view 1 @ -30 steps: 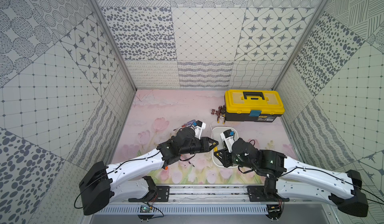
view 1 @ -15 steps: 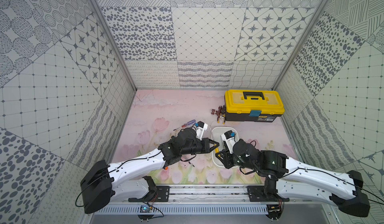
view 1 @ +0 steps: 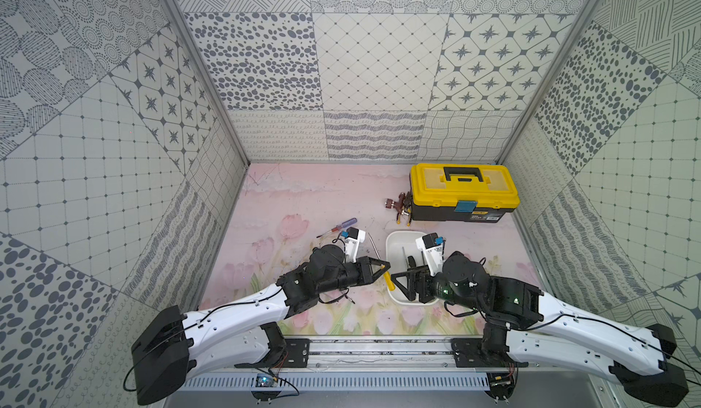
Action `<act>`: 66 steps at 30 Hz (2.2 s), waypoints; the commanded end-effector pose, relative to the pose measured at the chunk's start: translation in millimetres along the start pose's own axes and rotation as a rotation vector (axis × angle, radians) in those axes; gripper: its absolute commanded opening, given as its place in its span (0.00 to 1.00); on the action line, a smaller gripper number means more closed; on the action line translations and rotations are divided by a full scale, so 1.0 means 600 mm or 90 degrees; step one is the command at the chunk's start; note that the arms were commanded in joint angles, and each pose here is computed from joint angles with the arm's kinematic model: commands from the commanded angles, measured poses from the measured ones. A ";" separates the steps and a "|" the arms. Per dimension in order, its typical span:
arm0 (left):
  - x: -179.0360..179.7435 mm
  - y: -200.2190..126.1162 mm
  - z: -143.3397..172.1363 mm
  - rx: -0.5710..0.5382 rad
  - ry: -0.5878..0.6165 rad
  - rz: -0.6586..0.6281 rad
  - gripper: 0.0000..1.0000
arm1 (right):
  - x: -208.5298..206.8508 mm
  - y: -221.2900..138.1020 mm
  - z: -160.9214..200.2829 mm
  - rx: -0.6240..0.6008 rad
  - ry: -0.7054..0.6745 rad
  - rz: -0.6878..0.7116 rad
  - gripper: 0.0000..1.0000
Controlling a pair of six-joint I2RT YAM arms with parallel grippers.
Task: Put the screwdriver on the desktop into the storage box
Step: Pick up the screwdriver from the center of the board.
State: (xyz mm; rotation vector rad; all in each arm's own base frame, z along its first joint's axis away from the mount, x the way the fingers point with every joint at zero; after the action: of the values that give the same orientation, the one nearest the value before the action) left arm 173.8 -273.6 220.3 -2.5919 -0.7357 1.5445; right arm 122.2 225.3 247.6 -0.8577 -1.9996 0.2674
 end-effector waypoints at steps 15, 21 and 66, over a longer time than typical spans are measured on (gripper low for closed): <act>-0.066 -0.033 -0.034 -0.086 -0.007 0.191 0.00 | 0.030 0.004 0.005 0.032 0.108 -0.282 0.66; -0.077 -0.040 -0.036 -0.084 0.000 0.209 0.00 | 0.025 0.021 0.012 0.049 0.112 -0.274 0.57; 0.031 -0.064 -0.047 -0.061 0.123 -0.206 0.32 | -0.120 0.028 0.001 0.004 0.101 0.192 0.00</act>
State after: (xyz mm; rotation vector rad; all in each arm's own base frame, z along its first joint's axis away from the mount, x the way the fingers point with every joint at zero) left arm 186.9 -239.3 232.5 -2.5047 -1.0735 1.3681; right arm 148.6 194.2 186.0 -1.0807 -1.7170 0.3629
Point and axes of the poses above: each gripper's point midway between its finger pads, its own y axis out along the fingers, its own x axis along the line the jaws close on, z = x × y, the point moved 4 cm from there along -y, back along the fingers, and after that the axes turned 7 degrees about y, right-handed, at the moved point
